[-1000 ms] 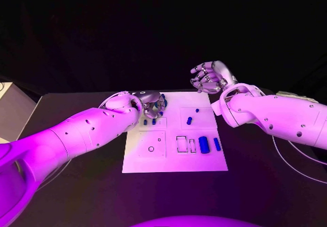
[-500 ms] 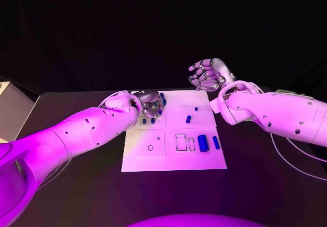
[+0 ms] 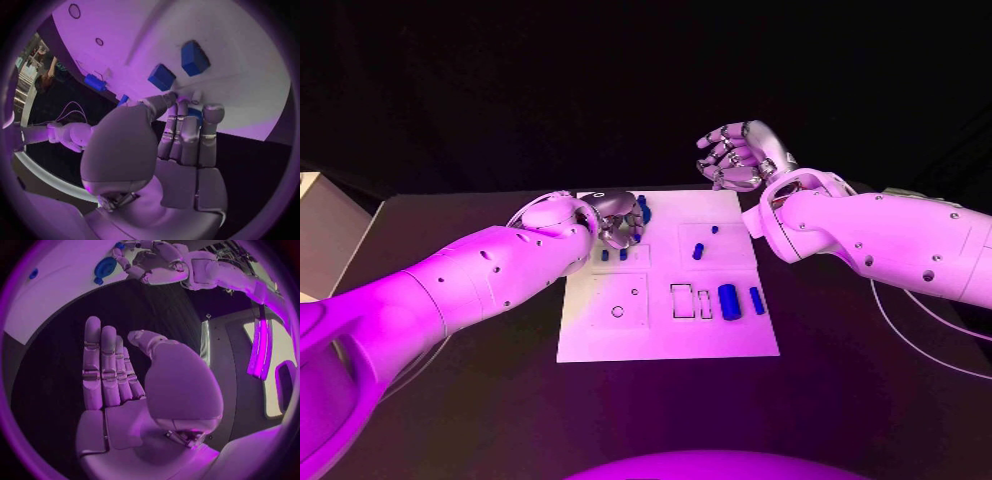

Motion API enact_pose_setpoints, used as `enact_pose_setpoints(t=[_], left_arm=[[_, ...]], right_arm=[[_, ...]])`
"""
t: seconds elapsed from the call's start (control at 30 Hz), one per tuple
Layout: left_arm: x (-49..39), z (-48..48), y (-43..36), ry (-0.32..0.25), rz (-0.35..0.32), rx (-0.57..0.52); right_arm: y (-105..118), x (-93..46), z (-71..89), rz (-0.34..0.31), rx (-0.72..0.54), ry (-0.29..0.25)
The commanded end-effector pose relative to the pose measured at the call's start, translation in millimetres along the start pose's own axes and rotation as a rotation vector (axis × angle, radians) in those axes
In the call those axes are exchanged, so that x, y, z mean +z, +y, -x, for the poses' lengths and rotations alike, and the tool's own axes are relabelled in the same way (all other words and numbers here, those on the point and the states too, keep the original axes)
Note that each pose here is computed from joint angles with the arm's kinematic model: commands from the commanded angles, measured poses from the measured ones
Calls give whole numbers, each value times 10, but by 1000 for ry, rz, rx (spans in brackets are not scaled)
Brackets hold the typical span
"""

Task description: Assemble the parts on the task board

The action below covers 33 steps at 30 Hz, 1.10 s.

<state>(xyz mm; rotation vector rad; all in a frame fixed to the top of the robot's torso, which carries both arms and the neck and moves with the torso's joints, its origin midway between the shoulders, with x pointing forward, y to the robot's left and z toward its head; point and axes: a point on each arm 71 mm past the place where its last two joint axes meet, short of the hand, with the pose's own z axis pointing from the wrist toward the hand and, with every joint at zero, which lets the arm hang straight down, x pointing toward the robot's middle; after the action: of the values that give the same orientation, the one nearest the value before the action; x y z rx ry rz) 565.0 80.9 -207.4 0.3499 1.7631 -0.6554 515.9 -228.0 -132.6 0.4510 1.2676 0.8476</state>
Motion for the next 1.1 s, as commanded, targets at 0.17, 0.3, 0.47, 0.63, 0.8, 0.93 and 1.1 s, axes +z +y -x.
enact_pose_setpoints(t=[0.17,0.3,0.47,0.63,0.8,0.93,1.1], left_arm=[[11,-3,-34,-24,-28,-12],[10,4,-31,-38,-31,-19],[8,11,-26,-53,-32,-27],[5,15,-23,-62,-33,-31],[-14,15,-14,-80,-37,-49],[-39,12,-8,-83,-37,-64],[-104,24,18,-82,-33,-90]], right_arm=[[21,0,0,13,0,0],[22,-1,1,13,0,0],[21,-3,4,13,0,-1],[21,-3,4,13,0,0],[20,-2,5,13,0,0],[19,-1,5,13,0,0],[10,0,13,12,-2,-2]])
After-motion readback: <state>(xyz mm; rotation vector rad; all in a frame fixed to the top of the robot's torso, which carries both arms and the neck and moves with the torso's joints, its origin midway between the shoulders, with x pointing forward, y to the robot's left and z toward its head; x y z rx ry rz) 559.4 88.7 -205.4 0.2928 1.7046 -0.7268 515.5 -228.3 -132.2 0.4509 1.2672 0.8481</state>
